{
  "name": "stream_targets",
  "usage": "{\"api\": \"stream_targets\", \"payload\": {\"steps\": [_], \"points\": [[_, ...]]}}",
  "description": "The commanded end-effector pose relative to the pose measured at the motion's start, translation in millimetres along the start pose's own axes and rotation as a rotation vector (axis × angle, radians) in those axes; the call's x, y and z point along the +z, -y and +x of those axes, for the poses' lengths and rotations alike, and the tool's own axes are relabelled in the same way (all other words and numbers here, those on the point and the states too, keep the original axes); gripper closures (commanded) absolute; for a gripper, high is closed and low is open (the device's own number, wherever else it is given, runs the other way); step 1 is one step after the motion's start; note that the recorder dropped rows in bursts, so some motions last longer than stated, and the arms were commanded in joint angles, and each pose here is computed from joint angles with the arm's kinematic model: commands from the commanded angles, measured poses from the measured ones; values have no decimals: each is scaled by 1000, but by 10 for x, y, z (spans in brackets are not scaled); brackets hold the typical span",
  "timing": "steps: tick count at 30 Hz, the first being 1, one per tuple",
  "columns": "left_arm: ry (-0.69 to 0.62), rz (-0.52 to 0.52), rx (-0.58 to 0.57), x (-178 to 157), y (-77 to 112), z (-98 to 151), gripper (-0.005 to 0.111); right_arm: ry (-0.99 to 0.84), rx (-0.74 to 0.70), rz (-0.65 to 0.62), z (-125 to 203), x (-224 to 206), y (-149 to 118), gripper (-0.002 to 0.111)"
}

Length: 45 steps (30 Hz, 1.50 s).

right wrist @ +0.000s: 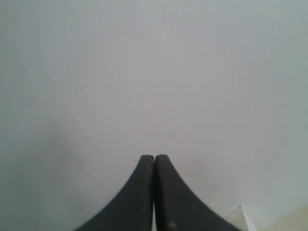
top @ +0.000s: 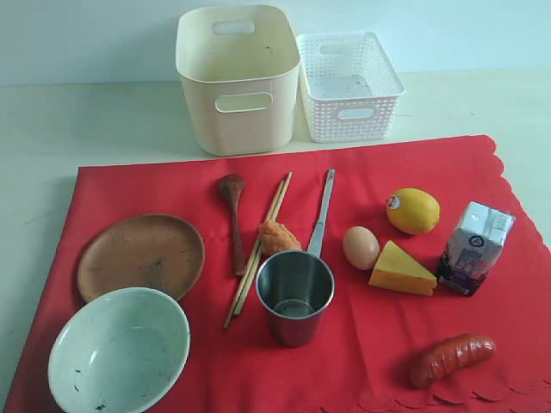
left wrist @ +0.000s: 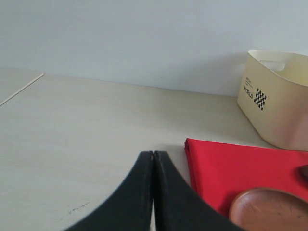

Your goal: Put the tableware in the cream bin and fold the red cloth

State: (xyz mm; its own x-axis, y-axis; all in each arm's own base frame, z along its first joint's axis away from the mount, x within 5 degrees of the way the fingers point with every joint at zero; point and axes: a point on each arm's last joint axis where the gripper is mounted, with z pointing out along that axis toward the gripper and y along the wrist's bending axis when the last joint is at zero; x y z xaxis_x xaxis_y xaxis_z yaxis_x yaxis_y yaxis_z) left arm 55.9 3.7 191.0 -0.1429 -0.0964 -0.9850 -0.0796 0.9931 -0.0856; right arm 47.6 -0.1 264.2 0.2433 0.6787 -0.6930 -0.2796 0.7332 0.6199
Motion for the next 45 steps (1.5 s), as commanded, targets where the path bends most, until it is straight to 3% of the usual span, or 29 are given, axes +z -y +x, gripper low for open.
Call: {"api": "stream_targets", "payload": {"steps": [1,10,15,20,24,27,34,39,45], "points": [[21,3,-6,-7,3,-24,105,-175,-155,67,-42,171,-107,108],[21,3,-6,-7,3,-24,105,-660,-420,194,46,694,-181,108],[21,3,-6,-7,3,-24,105,-910,-481,241,189,1002,-123,108],[21,3,-6,-7,3,-24,105,-1045,-490,282,352,1349,-20,108],[21,3,-6,-7,3,-24,105,-1066,-637,206,439,1614,44,108],[21,3,-6,-7,3,-24,105,-1094,-626,211,517,1768,88,108],[21,3,-6,-7,3,-24,105,-1347,-547,242,836,2052,229,108],[21,3,-6,-7,3,-24,105,-1471,-574,164,1148,2104,123,92],[21,3,-6,-7,3,-24,105,-1594,-716,85,1494,2148,92,58]]}}
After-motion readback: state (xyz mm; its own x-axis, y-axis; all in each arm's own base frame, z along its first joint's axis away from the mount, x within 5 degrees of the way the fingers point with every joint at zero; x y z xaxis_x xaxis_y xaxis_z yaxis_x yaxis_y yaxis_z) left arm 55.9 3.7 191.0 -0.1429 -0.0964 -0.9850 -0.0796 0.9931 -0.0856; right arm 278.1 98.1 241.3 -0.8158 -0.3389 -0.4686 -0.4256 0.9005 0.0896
